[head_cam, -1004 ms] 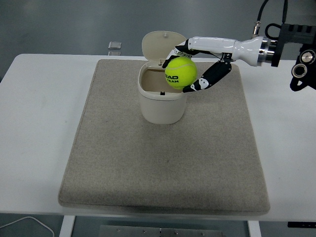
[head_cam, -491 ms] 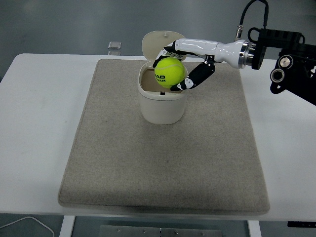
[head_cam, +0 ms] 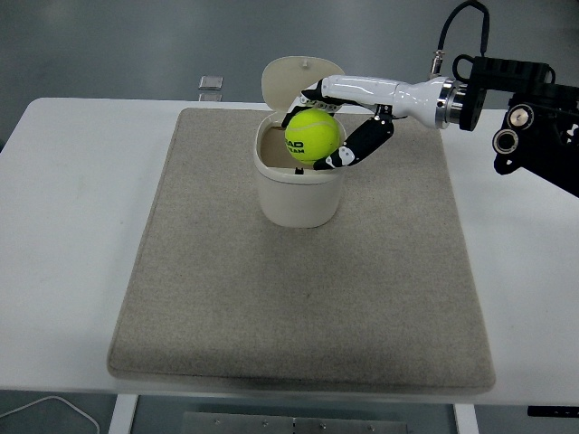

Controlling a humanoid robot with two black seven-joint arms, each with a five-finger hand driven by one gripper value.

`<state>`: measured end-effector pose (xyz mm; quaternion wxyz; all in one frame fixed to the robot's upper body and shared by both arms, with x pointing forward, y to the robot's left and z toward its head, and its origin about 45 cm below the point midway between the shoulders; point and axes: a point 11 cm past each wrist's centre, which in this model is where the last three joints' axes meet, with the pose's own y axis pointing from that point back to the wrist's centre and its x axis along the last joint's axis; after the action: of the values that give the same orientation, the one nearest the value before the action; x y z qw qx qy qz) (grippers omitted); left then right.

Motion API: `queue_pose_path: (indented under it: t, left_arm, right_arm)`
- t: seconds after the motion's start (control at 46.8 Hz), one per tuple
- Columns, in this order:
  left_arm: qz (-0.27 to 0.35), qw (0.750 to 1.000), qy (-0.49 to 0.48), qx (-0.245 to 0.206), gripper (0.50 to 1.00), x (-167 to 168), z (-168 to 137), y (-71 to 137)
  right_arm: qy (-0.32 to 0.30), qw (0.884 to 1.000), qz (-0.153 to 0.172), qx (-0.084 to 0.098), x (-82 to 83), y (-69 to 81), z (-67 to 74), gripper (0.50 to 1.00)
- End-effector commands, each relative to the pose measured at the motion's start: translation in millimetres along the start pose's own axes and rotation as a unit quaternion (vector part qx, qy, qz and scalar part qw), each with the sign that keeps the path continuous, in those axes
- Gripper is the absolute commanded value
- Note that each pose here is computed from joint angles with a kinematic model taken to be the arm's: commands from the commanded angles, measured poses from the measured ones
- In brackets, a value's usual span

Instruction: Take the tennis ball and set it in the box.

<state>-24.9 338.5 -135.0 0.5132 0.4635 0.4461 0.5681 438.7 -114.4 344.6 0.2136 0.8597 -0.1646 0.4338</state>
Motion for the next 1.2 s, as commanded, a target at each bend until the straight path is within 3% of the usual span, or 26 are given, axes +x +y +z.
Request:
queue_pose_path:
  t: [0.0,0.15,0.321,0.962,1.175]
  left_arm:
    - [0.0,1.0,0.0,0.0,0.992,0.0,-0.7,0.1]
    - [0.0,1.0,0.0,0.0,0.992,0.0,-0.7,0.1]
    - [0.0,1.0,0.0,0.001,0.992,0.1,-0.7,0.1]
    - [0.0,1.0,0.0,0.001,0.992,0.0,0.0,0.0]
    - [0.0,1.0,0.0,0.0,0.992,0.0,-0.7,0.1]
  right_arm:
    - [-0.002,1.0,-0.001,-0.001,-2.1,0.2,1.4,0.584]
    - [-0.004,1.0,-0.003,-0.003,-5.3,0.6,3.8,0.692]
    - [-0.004,1.0,-0.003,-0.006,-5.5,1.1,5.6,0.754]
    - [-0.009,1.0,-0.008,-0.008,-10.1,1.5,8.0,0.856]
    - [-0.018,1.0,-0.008,-0.007,-6.7,3.4,7.4,0.86]
